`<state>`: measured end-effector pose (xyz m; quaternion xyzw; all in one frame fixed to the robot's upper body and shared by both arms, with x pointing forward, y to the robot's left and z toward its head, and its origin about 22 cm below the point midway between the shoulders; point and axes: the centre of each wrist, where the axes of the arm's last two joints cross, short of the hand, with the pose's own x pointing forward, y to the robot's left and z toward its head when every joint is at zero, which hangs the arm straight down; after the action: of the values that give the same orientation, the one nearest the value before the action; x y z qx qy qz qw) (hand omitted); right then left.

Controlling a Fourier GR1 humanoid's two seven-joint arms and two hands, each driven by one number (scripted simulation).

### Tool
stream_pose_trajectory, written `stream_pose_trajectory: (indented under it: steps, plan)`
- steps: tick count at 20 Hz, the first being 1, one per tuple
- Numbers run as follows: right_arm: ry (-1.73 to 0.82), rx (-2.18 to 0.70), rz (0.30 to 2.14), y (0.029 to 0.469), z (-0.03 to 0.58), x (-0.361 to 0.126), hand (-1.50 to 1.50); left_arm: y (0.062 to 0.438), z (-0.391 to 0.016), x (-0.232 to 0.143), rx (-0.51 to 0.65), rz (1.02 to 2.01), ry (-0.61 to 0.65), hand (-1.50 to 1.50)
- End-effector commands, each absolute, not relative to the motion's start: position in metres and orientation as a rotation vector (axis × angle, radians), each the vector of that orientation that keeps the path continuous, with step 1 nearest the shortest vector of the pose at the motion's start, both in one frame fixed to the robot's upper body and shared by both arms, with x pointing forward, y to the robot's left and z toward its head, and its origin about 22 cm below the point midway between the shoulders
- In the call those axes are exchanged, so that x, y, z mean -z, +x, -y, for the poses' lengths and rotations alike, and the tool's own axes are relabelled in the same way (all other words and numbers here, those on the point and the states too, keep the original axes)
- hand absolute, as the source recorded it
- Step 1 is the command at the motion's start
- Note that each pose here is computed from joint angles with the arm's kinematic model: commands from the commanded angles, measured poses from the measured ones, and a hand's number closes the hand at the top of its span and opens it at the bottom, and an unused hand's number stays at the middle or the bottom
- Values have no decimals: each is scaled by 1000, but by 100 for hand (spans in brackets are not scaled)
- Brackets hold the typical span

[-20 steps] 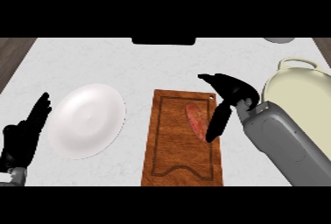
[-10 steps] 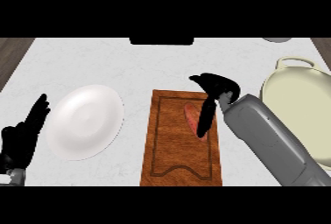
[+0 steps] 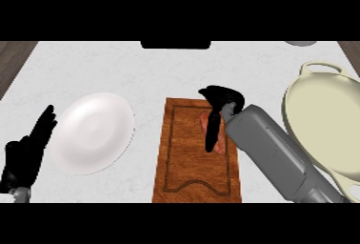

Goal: Pick the sweet potato from the cutting board and place it in the pot

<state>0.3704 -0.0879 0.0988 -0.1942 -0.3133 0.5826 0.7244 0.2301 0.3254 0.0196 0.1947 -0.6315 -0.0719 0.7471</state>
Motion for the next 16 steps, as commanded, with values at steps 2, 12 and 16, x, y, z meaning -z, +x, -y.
stream_pose_trajectory:
  steps: [2,12,16]
  plan:
    - [-478,-1279,627,374,78,-73,-150,243,-321,-27,162,1384,442,0]
    - [-491,-1289,576,366,83,-59,-150,239,-336,-22,151,1377,438,0]
    - [-483,-1308,583,369,86,-45,-150,236,-310,-31,137,1395,426,0]
